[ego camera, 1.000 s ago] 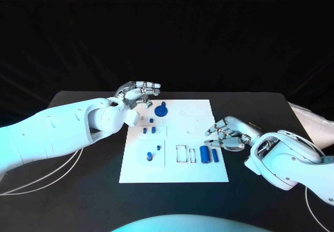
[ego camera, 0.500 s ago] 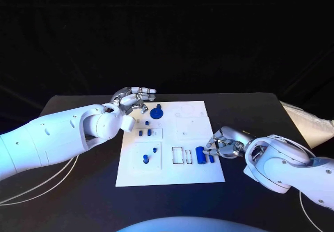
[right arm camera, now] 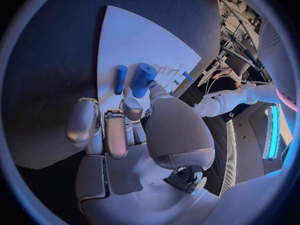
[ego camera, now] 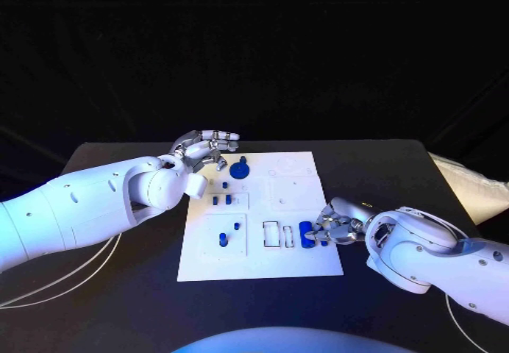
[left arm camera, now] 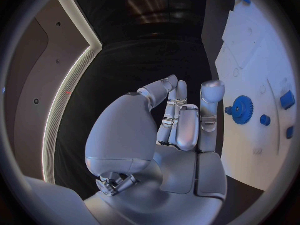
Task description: Assemble the parts on the task board
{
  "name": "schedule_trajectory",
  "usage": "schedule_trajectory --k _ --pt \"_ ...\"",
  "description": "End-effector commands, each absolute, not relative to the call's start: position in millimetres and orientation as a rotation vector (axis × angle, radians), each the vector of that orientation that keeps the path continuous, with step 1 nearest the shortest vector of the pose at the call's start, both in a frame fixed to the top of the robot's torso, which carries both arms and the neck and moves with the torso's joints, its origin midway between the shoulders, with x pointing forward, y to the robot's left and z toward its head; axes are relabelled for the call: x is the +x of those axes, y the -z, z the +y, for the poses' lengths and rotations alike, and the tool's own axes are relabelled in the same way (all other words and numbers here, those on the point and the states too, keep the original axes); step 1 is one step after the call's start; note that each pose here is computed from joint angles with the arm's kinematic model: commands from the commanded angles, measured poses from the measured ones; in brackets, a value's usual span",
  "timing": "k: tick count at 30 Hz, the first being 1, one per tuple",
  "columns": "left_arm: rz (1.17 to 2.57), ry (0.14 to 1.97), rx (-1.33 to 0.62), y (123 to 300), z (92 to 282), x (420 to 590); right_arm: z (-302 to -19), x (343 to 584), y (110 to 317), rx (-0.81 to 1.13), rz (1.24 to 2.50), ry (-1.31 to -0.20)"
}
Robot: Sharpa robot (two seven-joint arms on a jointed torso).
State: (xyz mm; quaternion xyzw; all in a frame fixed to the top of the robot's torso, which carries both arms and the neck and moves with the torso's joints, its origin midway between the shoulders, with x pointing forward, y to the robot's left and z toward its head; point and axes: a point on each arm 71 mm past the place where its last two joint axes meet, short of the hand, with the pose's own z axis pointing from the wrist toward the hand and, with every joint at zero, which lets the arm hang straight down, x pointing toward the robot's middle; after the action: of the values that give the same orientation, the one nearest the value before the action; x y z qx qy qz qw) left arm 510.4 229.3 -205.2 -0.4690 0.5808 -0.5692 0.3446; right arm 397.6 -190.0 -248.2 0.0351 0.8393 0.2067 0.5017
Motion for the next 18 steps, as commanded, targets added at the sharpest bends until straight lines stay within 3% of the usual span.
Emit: schedule_trajectory --k 1,18 --pt "1.511 1.505 -1.217 204.7 227.5 509.9 -188.1 398.1 253.4 0.063 2.045 -0.439" --pt "1.511 1.503 -1.219 205.2 228.3 510.3 -174.6 398.9 268.6 0.059 2.075 -0.435"
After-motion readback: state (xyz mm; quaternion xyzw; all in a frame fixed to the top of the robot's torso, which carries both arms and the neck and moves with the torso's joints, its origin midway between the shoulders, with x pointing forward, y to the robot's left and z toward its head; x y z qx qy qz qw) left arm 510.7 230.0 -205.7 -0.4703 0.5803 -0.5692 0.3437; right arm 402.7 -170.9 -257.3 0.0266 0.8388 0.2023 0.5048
